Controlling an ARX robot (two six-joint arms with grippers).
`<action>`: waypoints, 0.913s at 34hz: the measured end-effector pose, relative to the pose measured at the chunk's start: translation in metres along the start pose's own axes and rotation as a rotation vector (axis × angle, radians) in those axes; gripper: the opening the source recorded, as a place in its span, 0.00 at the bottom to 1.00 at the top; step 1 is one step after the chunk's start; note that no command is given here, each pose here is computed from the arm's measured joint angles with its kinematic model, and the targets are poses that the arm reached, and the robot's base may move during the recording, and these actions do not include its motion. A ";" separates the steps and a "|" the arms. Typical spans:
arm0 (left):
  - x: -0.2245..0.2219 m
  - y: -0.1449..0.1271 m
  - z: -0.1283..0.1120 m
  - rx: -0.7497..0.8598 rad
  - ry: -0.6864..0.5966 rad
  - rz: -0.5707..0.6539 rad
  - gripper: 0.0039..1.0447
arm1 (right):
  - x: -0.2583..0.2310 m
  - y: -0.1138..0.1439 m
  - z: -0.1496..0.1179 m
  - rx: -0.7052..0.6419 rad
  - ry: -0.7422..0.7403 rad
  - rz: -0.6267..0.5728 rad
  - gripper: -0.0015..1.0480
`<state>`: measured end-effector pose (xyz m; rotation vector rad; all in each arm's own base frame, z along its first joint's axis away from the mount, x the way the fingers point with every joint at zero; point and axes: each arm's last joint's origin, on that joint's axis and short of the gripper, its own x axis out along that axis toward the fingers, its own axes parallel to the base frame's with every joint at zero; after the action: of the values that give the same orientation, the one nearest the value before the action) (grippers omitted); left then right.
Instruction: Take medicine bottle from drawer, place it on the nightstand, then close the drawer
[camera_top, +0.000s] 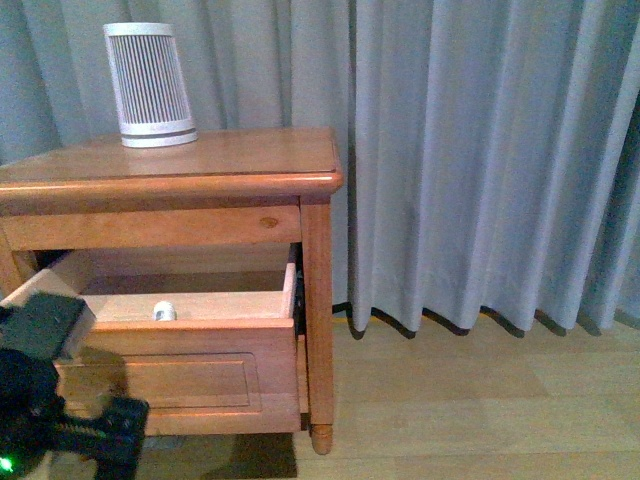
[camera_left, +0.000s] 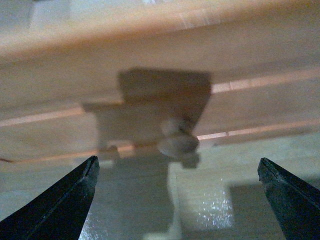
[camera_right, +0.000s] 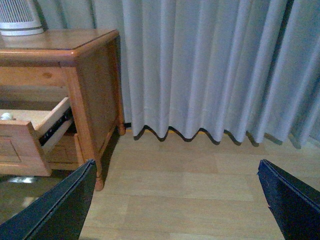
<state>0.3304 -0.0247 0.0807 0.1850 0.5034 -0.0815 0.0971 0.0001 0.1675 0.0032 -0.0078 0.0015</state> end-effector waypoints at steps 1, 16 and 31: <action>-0.010 0.007 0.014 -0.018 -0.042 0.016 0.93 | 0.000 0.000 0.000 0.000 0.000 0.000 0.93; -0.186 0.028 0.087 -0.155 -0.411 -0.015 0.94 | 0.000 0.000 0.000 0.000 0.000 0.000 0.93; -0.249 0.007 0.012 -0.203 -0.501 0.069 0.58 | 0.000 0.000 0.000 0.000 0.000 -0.001 0.93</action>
<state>0.1194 -0.0120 0.2137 -0.0203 0.0037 -0.0072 0.0971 0.0001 0.1675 0.0033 -0.0078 0.0004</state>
